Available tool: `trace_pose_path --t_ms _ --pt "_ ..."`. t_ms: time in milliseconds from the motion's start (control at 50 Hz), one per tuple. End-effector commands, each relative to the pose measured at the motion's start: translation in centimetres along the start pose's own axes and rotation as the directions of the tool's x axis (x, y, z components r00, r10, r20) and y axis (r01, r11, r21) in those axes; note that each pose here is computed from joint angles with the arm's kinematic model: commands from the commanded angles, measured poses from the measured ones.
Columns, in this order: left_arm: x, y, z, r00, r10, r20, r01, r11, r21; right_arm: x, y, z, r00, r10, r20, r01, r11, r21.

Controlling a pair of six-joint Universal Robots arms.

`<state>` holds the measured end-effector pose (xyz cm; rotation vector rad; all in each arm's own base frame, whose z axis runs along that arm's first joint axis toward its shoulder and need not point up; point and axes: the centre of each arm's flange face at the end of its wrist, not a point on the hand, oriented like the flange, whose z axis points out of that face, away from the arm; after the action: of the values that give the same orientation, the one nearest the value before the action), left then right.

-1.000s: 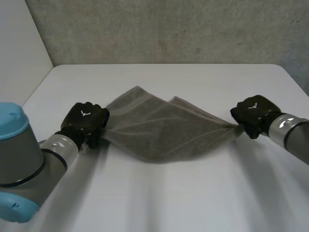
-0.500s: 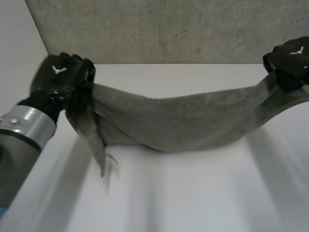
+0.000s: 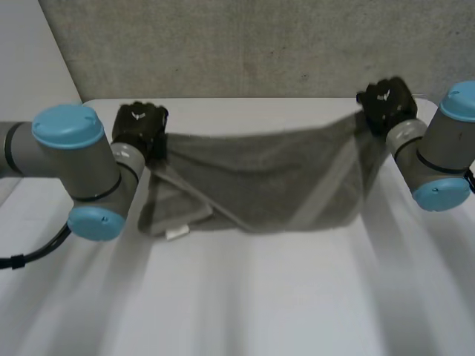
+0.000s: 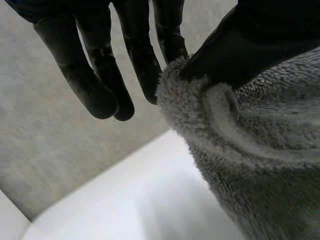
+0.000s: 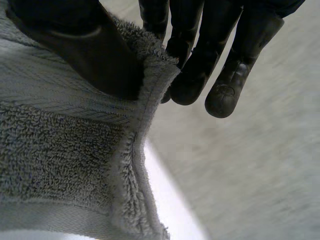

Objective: Fold the towel.

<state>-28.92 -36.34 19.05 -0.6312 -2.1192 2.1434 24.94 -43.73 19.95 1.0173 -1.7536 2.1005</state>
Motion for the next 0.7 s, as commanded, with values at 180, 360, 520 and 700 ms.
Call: trace_pose_path --t_ms 180,360,520,700 --pt "0.5 1.4 1.1 1.000 0.002 0.002 -0.002 1.000 0.002 -1.6 0.1 0.8 1.000 0.000 -0.022 0.001 0.998 0.066" --pt "0.6 2.2 1.8 0.999 0.040 0.009 -0.040 0.999 0.010 -2.3 1.3 1.4 1.000 0.001 -0.017 0.000 0.998 0.058" --pt "0.8 2.7 1.7 0.999 0.051 0.003 -0.051 0.999 0.002 -3.8 2.9 1.7 1.000 -0.011 0.001 0.011 1.000 0.001" --pt "0.8 3.1 1.3 0.999 0.051 0.007 -0.051 0.999 -0.019 -4.0 4.0 0.0 0.999 -0.045 0.011 0.046 0.984 -0.174"
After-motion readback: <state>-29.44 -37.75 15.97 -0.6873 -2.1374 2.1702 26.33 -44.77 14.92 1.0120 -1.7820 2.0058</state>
